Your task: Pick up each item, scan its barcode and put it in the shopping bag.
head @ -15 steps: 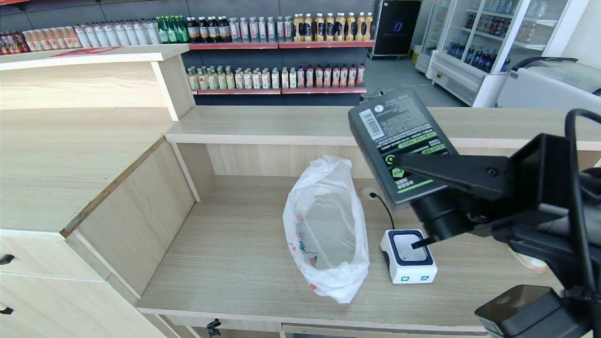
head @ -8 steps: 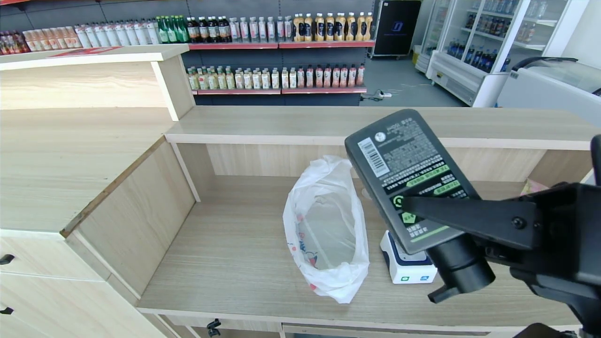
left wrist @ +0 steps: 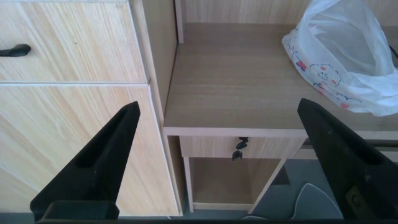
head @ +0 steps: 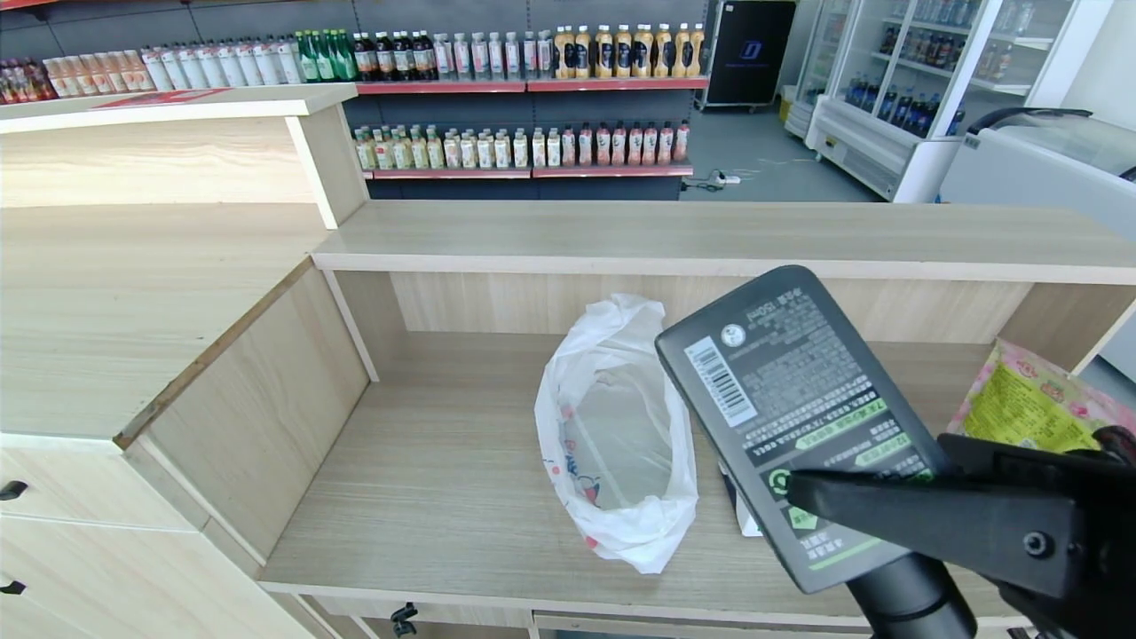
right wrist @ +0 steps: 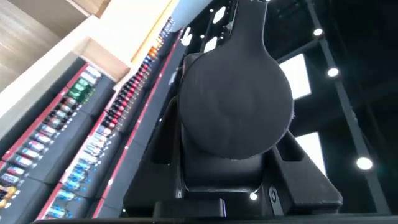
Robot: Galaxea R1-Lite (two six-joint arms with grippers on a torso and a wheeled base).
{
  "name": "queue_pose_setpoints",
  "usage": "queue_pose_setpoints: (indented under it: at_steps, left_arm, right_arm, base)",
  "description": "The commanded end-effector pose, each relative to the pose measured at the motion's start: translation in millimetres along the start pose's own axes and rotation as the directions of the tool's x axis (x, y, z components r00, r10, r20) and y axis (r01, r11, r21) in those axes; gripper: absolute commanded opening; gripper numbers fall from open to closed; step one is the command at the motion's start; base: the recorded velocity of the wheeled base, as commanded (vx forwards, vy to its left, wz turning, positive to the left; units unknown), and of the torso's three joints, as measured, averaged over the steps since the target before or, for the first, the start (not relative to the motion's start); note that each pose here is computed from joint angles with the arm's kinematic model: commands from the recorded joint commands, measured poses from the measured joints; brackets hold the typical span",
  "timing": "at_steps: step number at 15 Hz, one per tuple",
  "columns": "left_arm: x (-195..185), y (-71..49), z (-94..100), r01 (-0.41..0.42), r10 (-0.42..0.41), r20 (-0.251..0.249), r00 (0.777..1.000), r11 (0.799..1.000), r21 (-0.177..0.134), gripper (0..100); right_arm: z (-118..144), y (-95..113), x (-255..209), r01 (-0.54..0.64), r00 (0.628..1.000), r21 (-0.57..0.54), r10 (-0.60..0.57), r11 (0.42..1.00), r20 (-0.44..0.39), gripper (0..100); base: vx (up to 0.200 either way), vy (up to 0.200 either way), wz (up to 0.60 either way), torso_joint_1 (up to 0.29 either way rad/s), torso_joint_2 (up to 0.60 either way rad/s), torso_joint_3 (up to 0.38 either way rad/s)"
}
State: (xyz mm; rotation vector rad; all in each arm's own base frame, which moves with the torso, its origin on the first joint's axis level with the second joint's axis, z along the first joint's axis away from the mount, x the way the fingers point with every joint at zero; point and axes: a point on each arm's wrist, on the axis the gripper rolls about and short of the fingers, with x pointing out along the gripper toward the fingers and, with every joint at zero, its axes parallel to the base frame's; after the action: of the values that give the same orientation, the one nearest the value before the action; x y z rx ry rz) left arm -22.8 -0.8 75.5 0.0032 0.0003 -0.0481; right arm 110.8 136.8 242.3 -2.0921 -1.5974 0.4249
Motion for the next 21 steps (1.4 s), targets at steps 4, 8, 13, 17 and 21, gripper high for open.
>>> queue_pose_setpoints:
  at_steps: [4,8,13,17,21]
  left_arm:
    - [0,0.0,0.0,-0.001,0.001,-0.001,1.0,1.0,0.0,100]
    - [0,0.0,0.0,-0.001,0.001,-0.001,1.0,1.0,0.0,100]
    - [0,0.0,0.0,0.001,-0.001,-0.001,1.0,1.0,0.0,100]
    - [0,0.0,0.0,0.001,-0.001,-0.001,1.0,1.0,0.0,100]
    - [0,0.0,0.0,0.001,-0.001,-0.001,1.0,1.0,0.0,100]
  right_arm:
    - [-3,-12,5,0.081,0.997,-0.022,-0.081,0.996,-0.007,0]
    - [2,-12,6,0.084,0.996,-0.014,-0.084,0.996,0.013,0]
    - [6,-20,-16,0.073,0.997,-0.008,-0.073,0.997,0.018,0]
    - [6,-23,-27,0.052,0.998,-0.004,-0.052,0.999,0.019,0]
    - [0,-23,-30,0.037,0.999,0.007,-0.037,0.999,-0.01,0]
  base:
    - [0.0,0.0,0.0,0.0,0.0,0.0]
    - [0.0,0.0,0.0,0.0,0.0,0.0]
    - [0.0,0.0,0.0,0.0,0.0,0.0]
    - [0.0,0.0,0.0,0.0,0.0,0.0]
    - [0.0,0.0,0.0,0.0,0.0,0.0]
